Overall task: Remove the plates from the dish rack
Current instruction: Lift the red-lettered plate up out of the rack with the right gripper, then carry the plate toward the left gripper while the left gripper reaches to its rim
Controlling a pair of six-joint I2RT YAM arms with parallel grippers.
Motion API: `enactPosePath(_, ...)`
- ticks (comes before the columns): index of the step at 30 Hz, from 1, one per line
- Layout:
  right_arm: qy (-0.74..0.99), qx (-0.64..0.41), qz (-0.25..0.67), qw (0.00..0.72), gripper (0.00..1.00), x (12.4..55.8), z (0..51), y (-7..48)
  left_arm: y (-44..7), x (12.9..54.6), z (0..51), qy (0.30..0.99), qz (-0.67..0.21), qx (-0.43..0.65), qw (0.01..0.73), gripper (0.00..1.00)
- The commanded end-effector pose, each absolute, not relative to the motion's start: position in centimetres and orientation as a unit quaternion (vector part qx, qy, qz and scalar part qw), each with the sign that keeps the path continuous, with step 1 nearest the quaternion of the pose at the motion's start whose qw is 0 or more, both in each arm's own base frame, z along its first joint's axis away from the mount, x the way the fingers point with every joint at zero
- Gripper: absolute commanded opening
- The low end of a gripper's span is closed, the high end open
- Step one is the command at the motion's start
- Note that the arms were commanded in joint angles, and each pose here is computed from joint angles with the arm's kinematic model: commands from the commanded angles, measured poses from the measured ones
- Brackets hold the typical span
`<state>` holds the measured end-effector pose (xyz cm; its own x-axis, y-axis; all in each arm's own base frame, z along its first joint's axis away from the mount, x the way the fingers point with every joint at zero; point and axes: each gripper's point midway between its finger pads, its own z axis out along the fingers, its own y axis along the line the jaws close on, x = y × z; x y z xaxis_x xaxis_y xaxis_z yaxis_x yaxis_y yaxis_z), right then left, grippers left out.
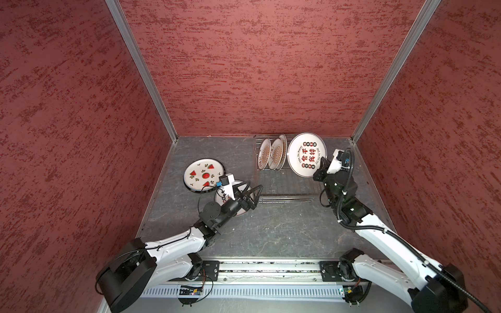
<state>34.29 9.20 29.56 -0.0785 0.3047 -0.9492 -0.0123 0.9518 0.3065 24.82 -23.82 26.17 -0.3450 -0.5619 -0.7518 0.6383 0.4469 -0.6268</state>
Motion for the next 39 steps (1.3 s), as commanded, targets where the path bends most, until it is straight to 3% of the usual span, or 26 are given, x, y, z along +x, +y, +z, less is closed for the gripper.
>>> enactPosePath(1, 0.7, 0.095, 0.23, 0.669, 0.0, 33.2, 30.6, 11.2, -23.8, 24.0, 26.5, 0.634, -0.516, 0.06, 0.573, 0.99)
enactPosePath(14, 0.644, 0.037, 0.41, 0.645, 0.0, 28.1, 32.1, 14.1, -23.4, 22.1, 27.2, 0.614, -0.553, 0.063, 0.559, 0.99)
enactPosePath(20, 0.643, 0.05, 0.405, 0.648, 0.0, 27.8, 31.1, 13.3, -24.4, 22.7, 26.9, 0.621, -0.559, 0.062, 0.546, 0.99)
enactPosePath(35, 0.565, -0.056, 0.484, 0.667, 0.0, 23.9, 32.0, 15.7, -27.3, 23.2, 26.8, 0.625, -0.564, 0.088, 0.532, 0.99)
enactPosePath(39, 0.557, -0.074, 0.49, 0.666, 0.0, 23.5, 31.9, 16.2, -27.3, 23.7, 26.6, 0.632, -0.562, 0.074, 0.527, 0.8)
